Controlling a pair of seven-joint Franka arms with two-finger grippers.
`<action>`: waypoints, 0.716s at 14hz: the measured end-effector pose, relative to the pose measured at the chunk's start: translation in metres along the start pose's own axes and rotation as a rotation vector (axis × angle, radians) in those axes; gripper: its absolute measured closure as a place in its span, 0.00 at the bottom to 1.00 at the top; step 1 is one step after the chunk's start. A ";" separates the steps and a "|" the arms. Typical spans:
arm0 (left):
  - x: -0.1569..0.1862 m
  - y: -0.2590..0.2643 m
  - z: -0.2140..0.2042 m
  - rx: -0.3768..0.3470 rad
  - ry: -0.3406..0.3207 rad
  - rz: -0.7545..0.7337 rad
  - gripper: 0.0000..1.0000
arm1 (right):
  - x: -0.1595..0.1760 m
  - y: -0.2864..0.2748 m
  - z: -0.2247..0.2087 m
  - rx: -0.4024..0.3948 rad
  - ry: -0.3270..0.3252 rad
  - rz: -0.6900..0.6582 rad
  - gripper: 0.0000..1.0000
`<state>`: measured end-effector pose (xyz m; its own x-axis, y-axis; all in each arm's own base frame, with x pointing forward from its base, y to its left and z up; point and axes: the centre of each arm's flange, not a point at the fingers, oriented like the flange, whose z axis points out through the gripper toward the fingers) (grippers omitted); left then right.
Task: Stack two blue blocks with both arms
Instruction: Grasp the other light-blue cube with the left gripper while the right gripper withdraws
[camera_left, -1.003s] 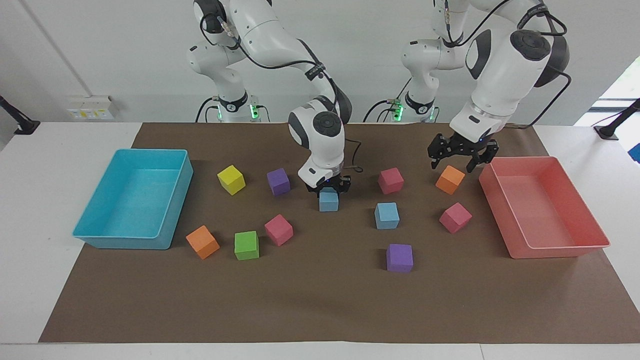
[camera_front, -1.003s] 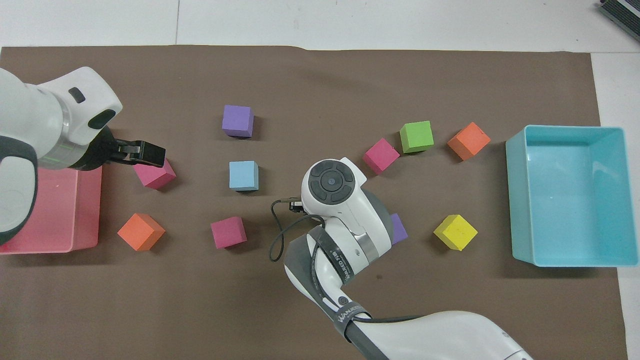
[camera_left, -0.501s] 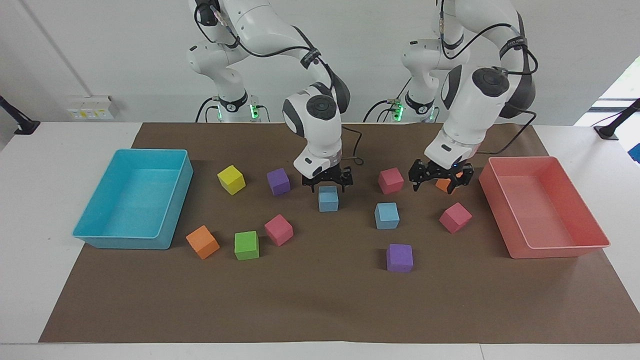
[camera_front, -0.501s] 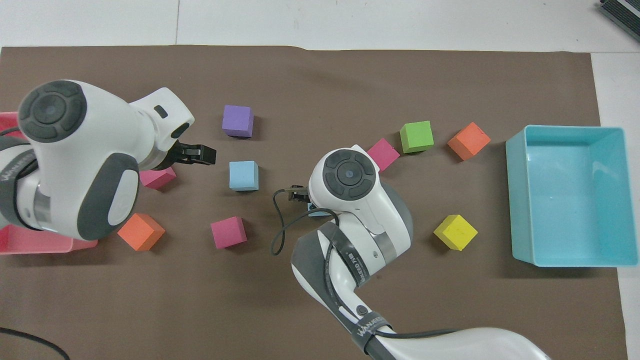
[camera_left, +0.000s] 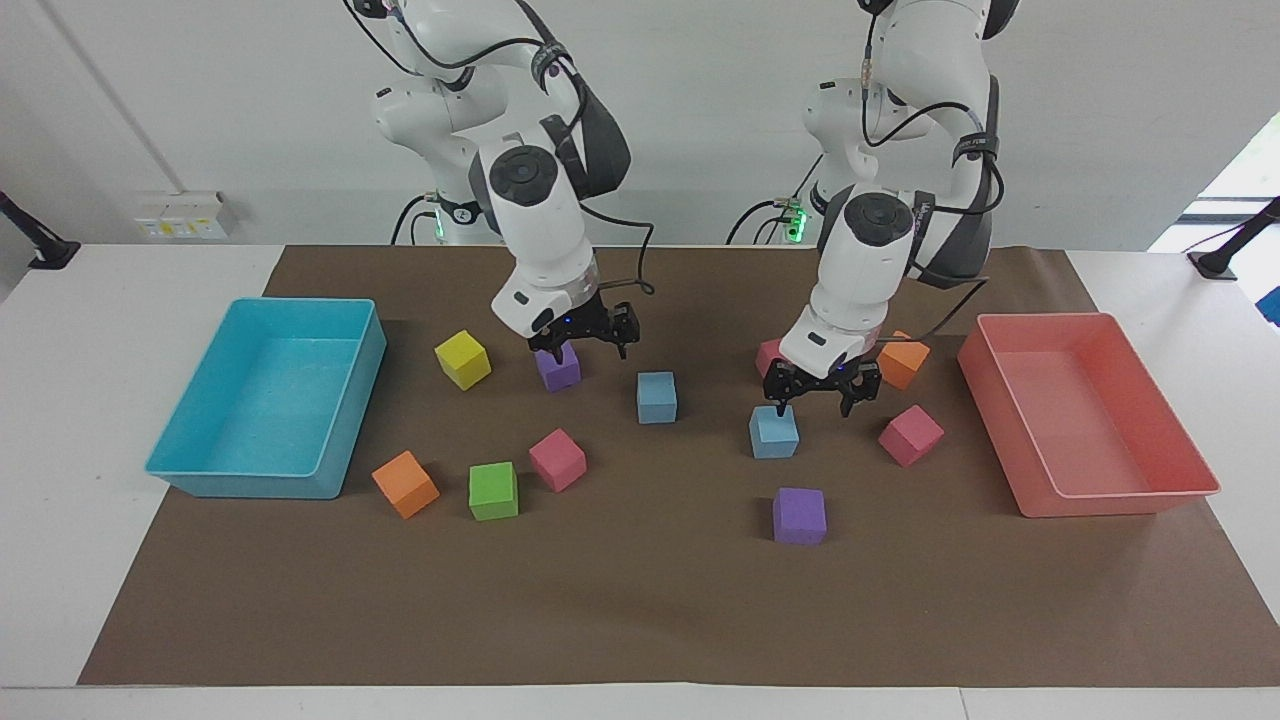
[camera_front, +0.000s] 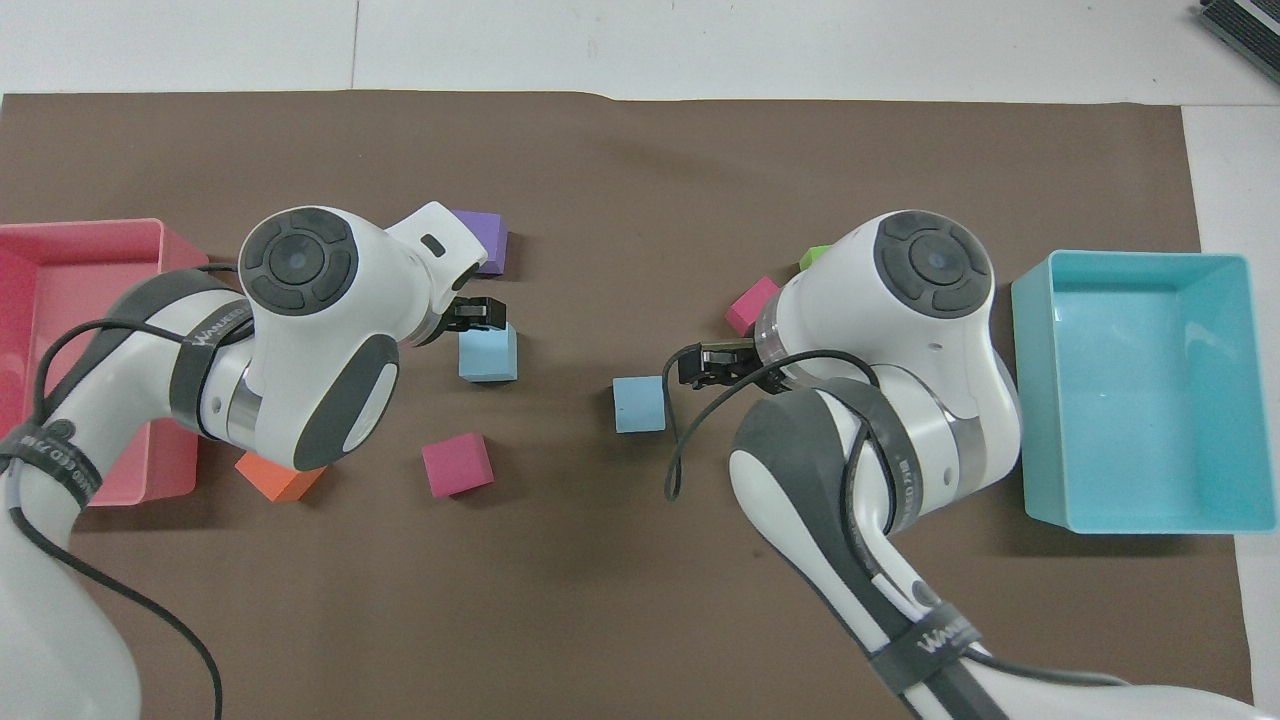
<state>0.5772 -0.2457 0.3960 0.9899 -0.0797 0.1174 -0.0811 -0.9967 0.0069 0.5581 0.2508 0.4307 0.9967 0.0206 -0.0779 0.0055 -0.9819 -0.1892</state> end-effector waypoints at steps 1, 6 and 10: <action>0.000 0.004 0.008 -0.007 0.000 -0.005 0.00 | 0.003 0.015 0.005 0.022 -0.017 -0.017 0.00; -0.001 0.019 0.039 -0.007 -0.001 -0.010 0.00 | 0.007 0.058 0.026 0.228 -0.060 -0.025 0.00; -0.007 0.031 0.059 0.003 -0.015 -0.033 0.00 | 0.006 0.071 0.048 0.339 -0.073 -0.007 0.00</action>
<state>0.5749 -0.2772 0.3365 0.9937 -0.0472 0.1017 -0.0482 -0.9988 0.0076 0.5603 0.1900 0.3701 0.9884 0.0527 -0.1424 -0.0266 -0.8634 -0.5038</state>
